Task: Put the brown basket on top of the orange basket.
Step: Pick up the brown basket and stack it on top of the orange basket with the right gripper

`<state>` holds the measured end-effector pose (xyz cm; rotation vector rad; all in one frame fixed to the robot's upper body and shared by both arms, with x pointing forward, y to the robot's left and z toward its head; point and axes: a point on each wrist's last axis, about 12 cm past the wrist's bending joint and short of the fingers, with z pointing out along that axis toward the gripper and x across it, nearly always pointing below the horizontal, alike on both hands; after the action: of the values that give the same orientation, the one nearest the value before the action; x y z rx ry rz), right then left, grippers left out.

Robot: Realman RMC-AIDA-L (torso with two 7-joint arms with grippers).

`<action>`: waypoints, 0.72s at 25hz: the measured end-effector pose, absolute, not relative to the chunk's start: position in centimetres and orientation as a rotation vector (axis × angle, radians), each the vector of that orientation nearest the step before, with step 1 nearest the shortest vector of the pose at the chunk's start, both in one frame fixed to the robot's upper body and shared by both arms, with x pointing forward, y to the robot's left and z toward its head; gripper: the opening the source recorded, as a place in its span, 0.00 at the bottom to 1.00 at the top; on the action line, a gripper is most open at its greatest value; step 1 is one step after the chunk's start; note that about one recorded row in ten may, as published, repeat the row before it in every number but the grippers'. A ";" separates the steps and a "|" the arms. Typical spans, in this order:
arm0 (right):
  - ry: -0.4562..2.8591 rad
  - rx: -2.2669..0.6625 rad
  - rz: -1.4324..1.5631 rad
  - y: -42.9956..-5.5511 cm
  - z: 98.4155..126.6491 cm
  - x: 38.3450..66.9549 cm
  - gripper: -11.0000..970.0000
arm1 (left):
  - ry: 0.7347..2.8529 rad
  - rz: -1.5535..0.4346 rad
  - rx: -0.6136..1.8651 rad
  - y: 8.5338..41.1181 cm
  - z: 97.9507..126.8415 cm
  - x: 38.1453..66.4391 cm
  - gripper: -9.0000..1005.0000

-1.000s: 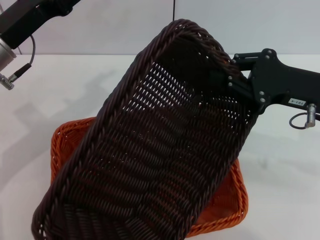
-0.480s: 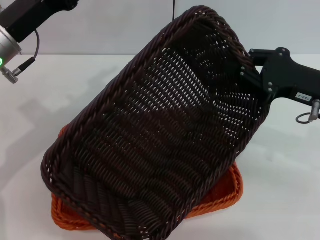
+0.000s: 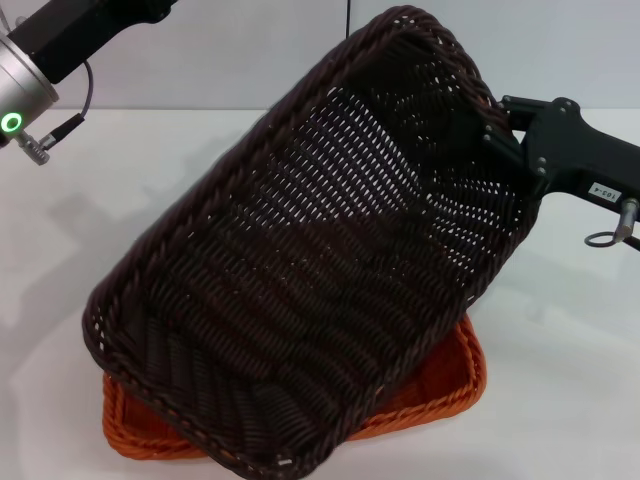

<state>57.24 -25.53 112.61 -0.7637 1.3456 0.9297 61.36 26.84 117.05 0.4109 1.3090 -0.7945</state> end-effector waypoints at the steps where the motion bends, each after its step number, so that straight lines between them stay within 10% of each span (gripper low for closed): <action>1: 1.343 -0.757 0.947 -25.5 112.6 57.0 0.18 | 1.309 -0.794 0.413 26.8 117.1 61.4 0.74; 18: 1.380 -0.726 0.991 -26.6 111.0 54.9 0.18 | 1.335 -0.779 0.441 25.8 117.3 62.3 0.74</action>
<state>54.87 -26.59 110.98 -0.7264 1.3801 0.9908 62.31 25.75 117.29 0.4410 1.3348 -0.7790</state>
